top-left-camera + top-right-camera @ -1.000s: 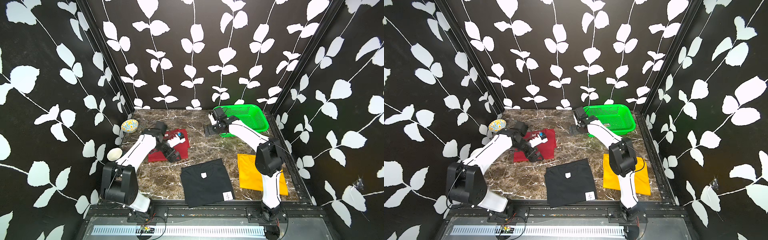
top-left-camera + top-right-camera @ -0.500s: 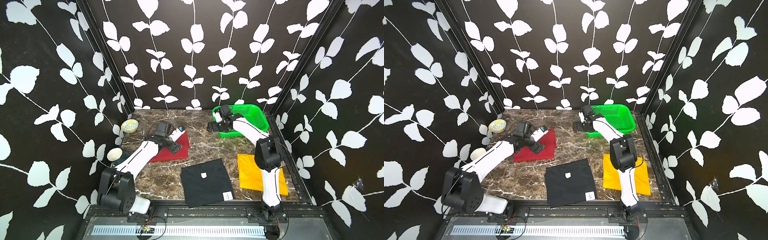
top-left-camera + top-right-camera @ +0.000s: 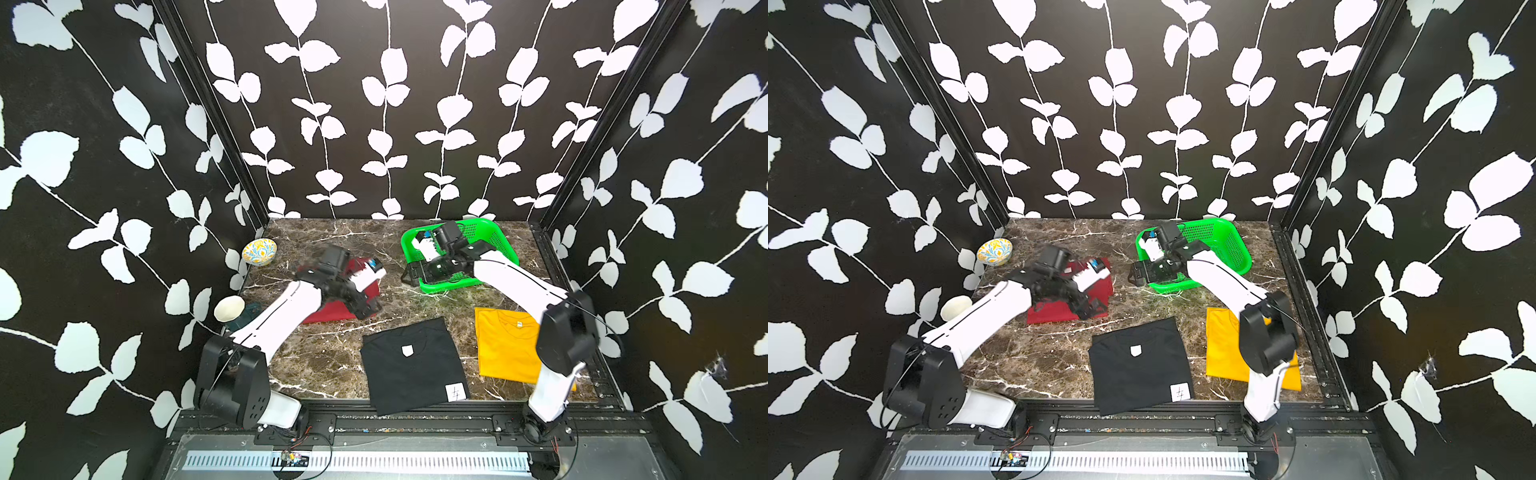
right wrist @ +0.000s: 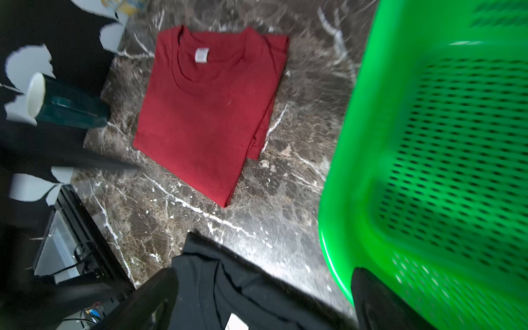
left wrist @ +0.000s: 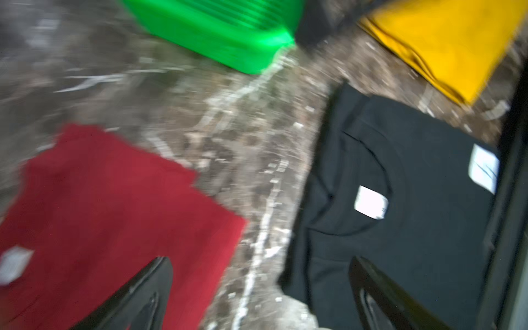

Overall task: Put the folded t-shirts into the basket
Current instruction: Move the bin to the center of the board, then pick up the T-shirt from the center of the board.

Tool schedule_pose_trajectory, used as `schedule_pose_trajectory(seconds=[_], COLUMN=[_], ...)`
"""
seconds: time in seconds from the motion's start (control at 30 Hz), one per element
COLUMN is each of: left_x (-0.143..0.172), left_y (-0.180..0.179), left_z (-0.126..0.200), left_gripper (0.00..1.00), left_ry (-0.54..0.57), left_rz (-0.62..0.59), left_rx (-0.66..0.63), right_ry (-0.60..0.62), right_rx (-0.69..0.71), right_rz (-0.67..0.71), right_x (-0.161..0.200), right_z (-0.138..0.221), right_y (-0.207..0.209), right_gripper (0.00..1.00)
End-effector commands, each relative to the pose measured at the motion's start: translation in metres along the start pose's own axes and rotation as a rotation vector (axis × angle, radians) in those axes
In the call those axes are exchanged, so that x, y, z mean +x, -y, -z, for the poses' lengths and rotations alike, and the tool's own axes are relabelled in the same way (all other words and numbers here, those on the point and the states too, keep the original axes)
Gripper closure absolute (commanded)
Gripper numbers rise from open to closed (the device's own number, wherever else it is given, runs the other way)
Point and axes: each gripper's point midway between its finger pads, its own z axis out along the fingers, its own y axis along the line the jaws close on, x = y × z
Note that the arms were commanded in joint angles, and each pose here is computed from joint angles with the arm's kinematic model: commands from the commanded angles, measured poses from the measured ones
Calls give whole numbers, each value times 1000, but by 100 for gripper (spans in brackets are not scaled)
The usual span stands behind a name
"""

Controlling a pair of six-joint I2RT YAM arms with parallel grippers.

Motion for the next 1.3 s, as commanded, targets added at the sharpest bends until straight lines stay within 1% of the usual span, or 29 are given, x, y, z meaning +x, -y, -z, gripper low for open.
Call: schedule_pose_trajectory(seconds=[0.0, 0.07, 0.13, 0.27, 0.33, 0.43, 0.5, 0.63, 0.77, 0.8, 0.87, 0.93, 1.03, 1.07, 1.1, 1.17, 1.27], left_x=[29, 36, 48, 66, 71, 82, 90, 96, 97, 98, 101, 104, 105, 104, 103, 98, 92], left_y=[19, 27, 33, 28, 28, 34, 37, 44, 54, 54, 55, 57, 60, 60, 61, 62, 63], left_z=[-24, -36, -48, -60, -62, -66, -69, -70, -67, -68, -70, -73, -73, -73, -73, -71, -70], left_gripper=[2, 6, 10, 10, 10, 10, 12, 22, 32, 35, 45, 60, 72, 78, 88, 100, 100], left_ry=[-146, -203, -269, -352, -377, -426, -452, -486, -489, -486, -496, -510, -511, -507, -500, -482, -465], left_rz=[-83, -67, -62, -91, -101, -101, -101, -102, -105, -105, -104, -110, -128, -136, -146, -172, -253], left_rx=[51, 125, 176, 158, 168, 222, 248, 315, 370, 369, 374, 380, 383, 375, 368, 342, 269], right_ry=[90, 115, 123, 103, 57, 28, 23, -8, -69, -67, -62, -69, -103, -110, -111, -115, -131], right_rx=[72, 116, 172, 249, 300, 340, 346, 367, 403, 408, 420, 424, 439, 444, 446, 419, 318], right_rz=[-59, -73, -111, -188, -217, -241, -255, -324, -440, -464, -528, -597, -685, -713, -751, -834, -981], right_x=[-5, 6, 21, 55, 79, 96, 102, 109, 121, 122, 126, 130, 137, 139, 142, 148, 156], right_z=[44, 67, 81, 96, 96, 99, 98, 94, 81, 77, 69, 61, 50, 46, 41, 28, 1], right_y=[-4, -8, -3, 11, 23, 31, 34, 38, 43, 44, 45, 46, 48, 49, 49, 47, 35], right_gripper=[3, 2, 2, 2, 1, 1, 1, 2, 2, 1, 2, 1, 1, 2, 2, 1, 1])
